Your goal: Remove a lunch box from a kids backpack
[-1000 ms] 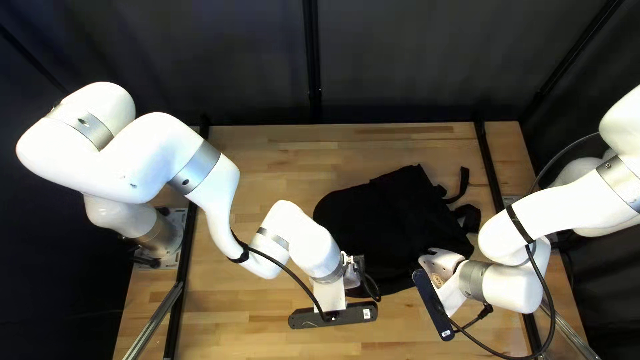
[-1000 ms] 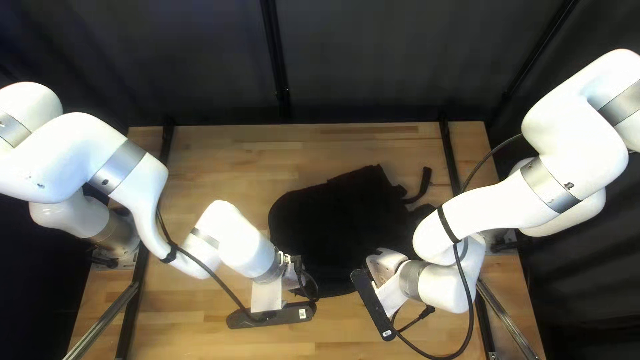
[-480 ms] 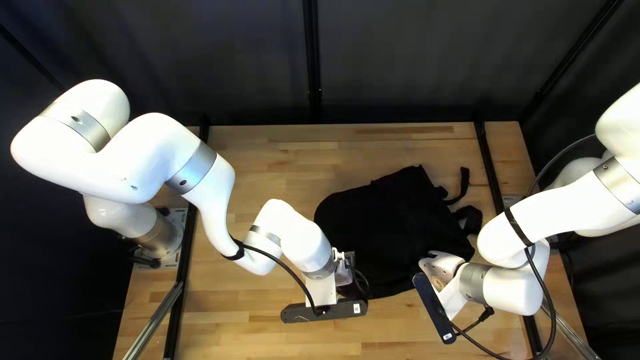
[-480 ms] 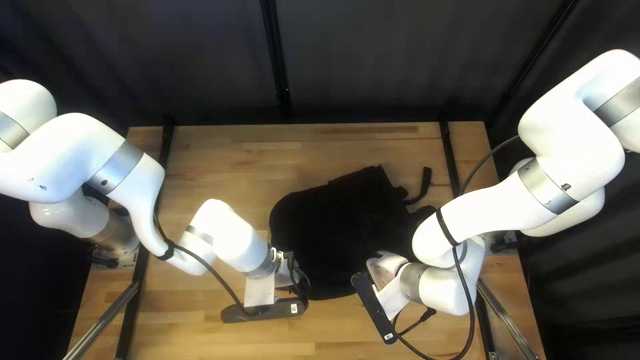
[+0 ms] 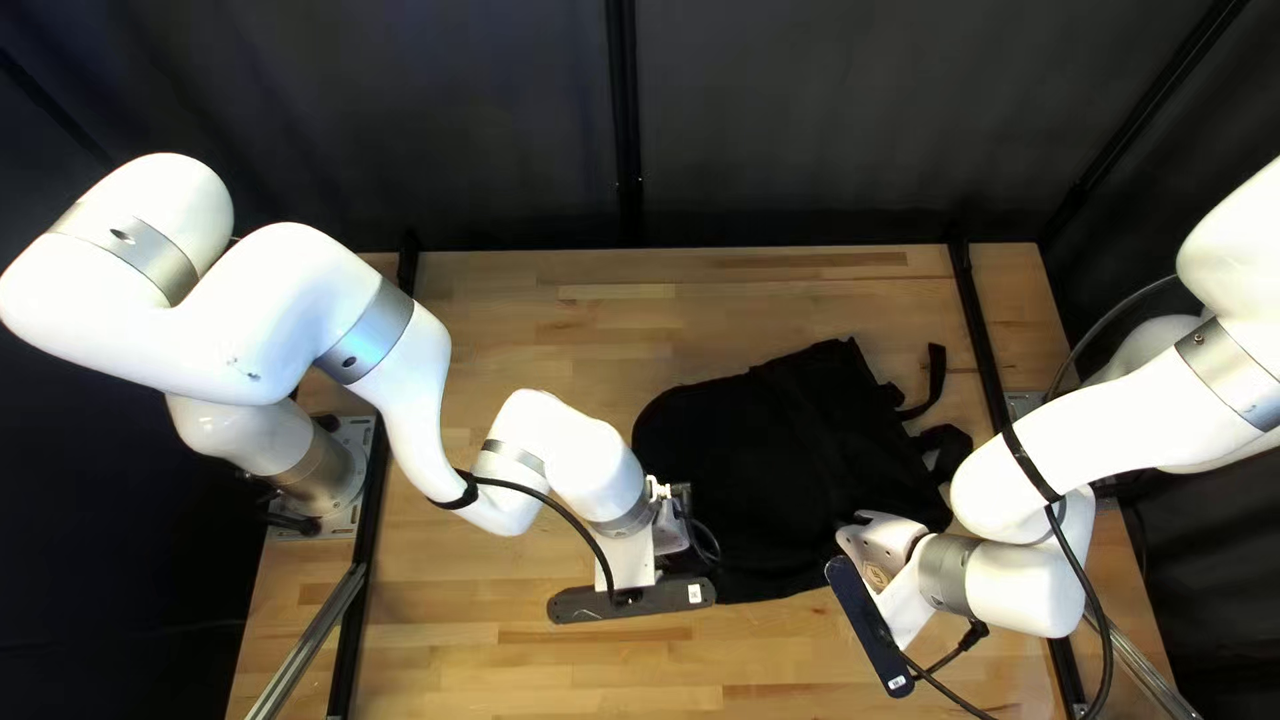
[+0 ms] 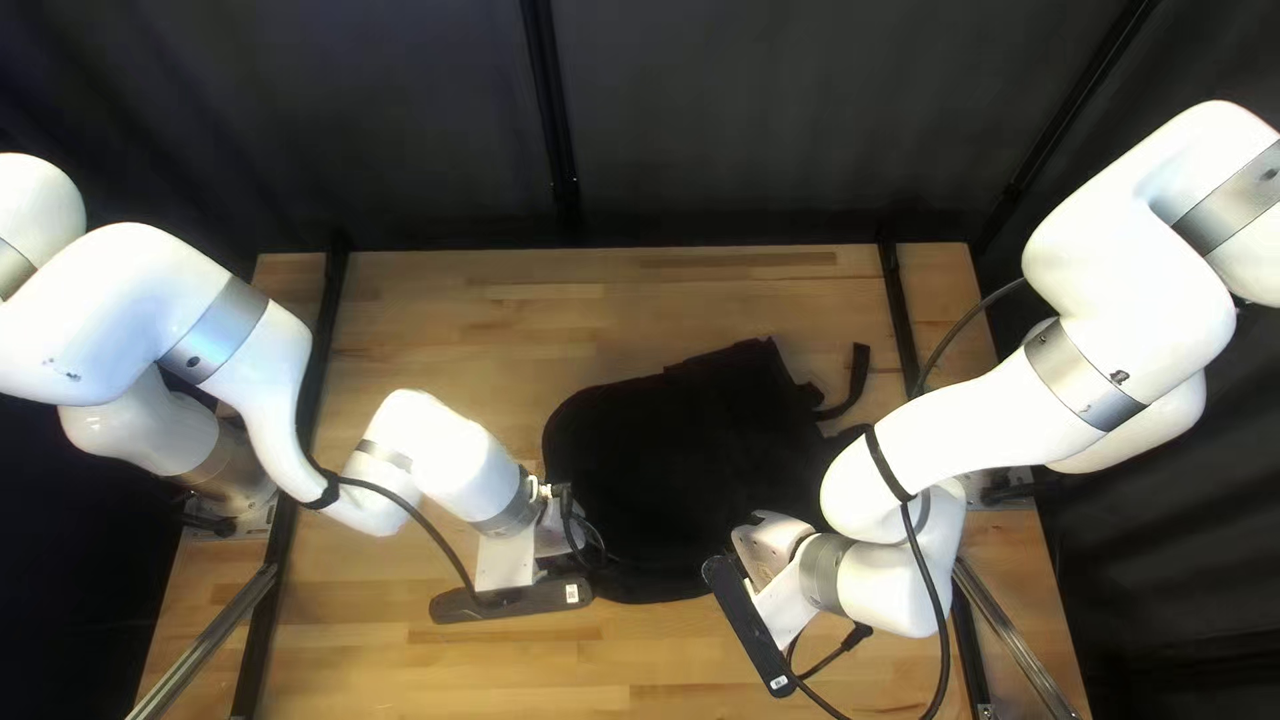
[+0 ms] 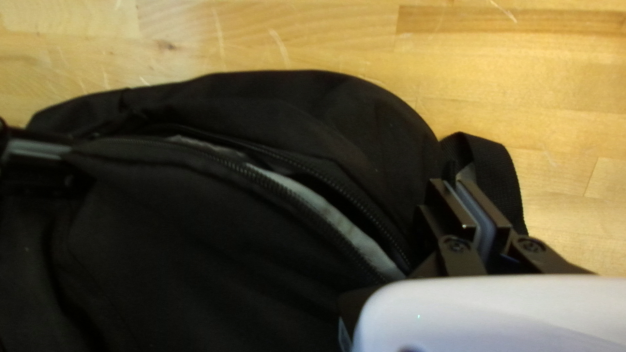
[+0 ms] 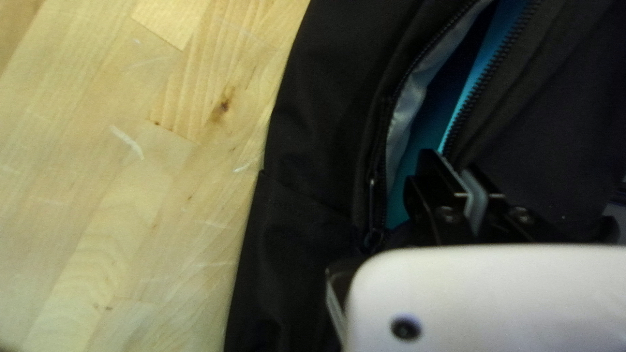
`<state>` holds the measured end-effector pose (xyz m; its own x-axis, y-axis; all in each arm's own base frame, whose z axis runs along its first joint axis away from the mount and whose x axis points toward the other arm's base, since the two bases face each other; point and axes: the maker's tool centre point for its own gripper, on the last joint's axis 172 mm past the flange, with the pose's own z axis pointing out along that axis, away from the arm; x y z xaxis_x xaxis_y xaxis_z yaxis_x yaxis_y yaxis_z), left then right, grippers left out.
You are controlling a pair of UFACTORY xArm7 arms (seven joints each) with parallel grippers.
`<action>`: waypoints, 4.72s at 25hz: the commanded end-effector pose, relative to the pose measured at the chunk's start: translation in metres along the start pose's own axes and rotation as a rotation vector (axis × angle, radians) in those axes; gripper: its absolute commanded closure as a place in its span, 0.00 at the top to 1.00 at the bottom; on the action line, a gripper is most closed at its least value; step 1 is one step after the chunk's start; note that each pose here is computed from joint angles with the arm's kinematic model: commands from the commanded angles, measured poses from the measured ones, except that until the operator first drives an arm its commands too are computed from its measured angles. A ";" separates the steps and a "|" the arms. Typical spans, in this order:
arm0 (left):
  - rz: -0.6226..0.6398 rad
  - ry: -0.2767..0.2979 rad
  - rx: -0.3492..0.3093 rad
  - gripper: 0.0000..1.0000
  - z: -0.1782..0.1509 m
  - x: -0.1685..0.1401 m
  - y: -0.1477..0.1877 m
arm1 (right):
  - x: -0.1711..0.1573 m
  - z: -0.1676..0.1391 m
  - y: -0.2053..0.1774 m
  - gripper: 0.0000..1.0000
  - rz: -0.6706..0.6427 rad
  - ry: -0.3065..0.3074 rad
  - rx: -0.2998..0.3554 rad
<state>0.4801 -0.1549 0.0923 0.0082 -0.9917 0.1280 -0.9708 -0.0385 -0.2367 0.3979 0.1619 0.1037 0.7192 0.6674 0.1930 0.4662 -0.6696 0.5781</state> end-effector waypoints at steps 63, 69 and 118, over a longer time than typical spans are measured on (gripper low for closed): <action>0.025 0.139 -0.030 0.00 -0.022 -0.124 0.010 | -0.020 -0.002 -0.006 0.00 -0.033 -0.022 0.048; 0.034 0.155 -0.051 0.00 -0.024 -0.125 0.010 | -0.036 -0.011 -0.005 0.00 -0.052 -0.025 0.079; 0.223 0.179 -0.132 0.00 -0.033 -0.039 -0.016 | -0.055 -0.072 0.037 1.00 0.037 -0.286 0.167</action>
<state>0.4864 -0.1021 0.1214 -0.2321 -0.9368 0.2617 -0.9683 0.1970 -0.1535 0.3295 0.1037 0.1775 0.8006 0.5976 -0.0447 0.5609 -0.7210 0.4070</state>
